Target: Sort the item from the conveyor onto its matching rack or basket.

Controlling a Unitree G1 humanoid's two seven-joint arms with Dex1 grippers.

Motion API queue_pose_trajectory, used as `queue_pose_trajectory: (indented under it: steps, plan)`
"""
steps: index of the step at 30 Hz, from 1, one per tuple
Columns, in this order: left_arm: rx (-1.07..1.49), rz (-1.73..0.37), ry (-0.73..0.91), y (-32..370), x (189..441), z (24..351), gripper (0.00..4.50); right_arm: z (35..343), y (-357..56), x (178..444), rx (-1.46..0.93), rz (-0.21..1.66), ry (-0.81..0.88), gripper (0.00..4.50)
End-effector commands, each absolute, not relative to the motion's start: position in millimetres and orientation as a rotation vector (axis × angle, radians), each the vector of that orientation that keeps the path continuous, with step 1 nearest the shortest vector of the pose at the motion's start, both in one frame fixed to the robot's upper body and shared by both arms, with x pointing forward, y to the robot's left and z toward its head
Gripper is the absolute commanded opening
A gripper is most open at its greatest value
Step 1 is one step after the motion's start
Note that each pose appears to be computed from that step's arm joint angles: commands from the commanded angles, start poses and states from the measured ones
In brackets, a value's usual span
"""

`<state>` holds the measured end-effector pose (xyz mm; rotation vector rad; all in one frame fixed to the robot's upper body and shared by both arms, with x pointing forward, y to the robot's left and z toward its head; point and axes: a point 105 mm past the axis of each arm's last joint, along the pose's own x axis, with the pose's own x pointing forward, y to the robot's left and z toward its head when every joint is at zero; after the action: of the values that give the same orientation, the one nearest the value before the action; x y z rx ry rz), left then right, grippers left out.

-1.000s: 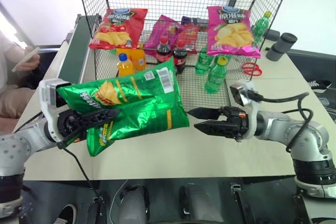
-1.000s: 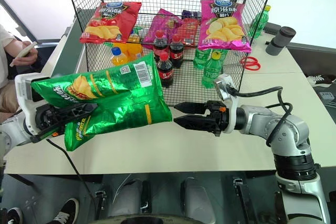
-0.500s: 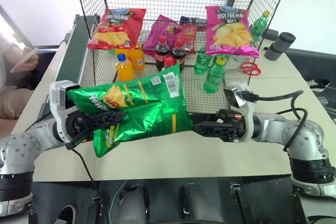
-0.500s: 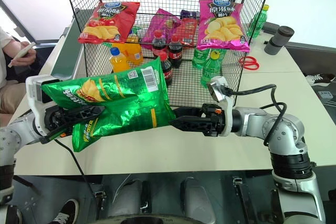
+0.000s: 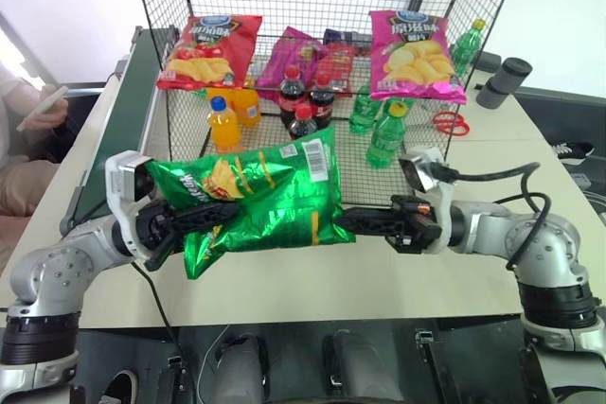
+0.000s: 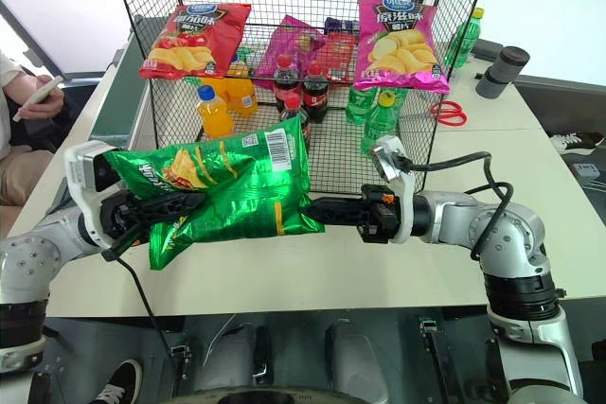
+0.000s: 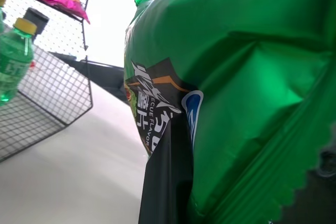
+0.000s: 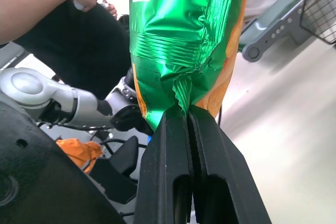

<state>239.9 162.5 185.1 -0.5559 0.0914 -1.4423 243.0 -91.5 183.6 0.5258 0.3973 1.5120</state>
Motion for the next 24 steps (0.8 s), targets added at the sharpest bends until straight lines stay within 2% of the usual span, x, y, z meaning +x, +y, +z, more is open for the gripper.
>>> queue_pose_trajectory:
  steps: [1, 3, 6, 13, 14, 18, 20, 22, 24]
  plan:
    - [-0.473, -1.399, 0.083, 162, 242, 184, 0.0, 196, -88, 243, 0.504, 1.553, 0.32, 0.04]
    - [-0.501, -1.389, 0.102, 165, 243, 183, 0.0, 194, -89, 247, 0.491, 1.533, 0.31, 0.04]
    - [-0.495, -1.34, 0.127, 169, 248, 178, 0.82, 192, -90, 252, 0.455, 1.502, 0.289, 0.0]
    - [-0.435, -1.277, 0.058, 182, 250, 180, 4.29, 197, -98, 266, 0.371, 1.409, 0.2, 0.0]
    - [-0.418, -1.259, 0.047, 184, 251, 179, 4.46, 200, -100, 267, 0.359, 1.4, 0.177, 0.0]
    - [-0.436, -1.205, 0.05, 197, 247, 176, 4.46, 209, -105, 274, 0.238, 1.32, 0.089, 0.0]
    - [-0.421, -1.163, 0.038, 202, 248, 173, 4.46, 216, -106, 278, 0.108, 1.273, -0.017, 0.0]
    - [-0.429, -1.118, 0.016, 208, 250, 173, 4.46, 231, -105, 280, 0.111, 1.232, -0.126, 0.0]
    - [-0.427, -1.052, -0.025, 215, 254, 173, 4.46, 247, -97, 277, 0.0, 1.186, -0.266, 0.0]
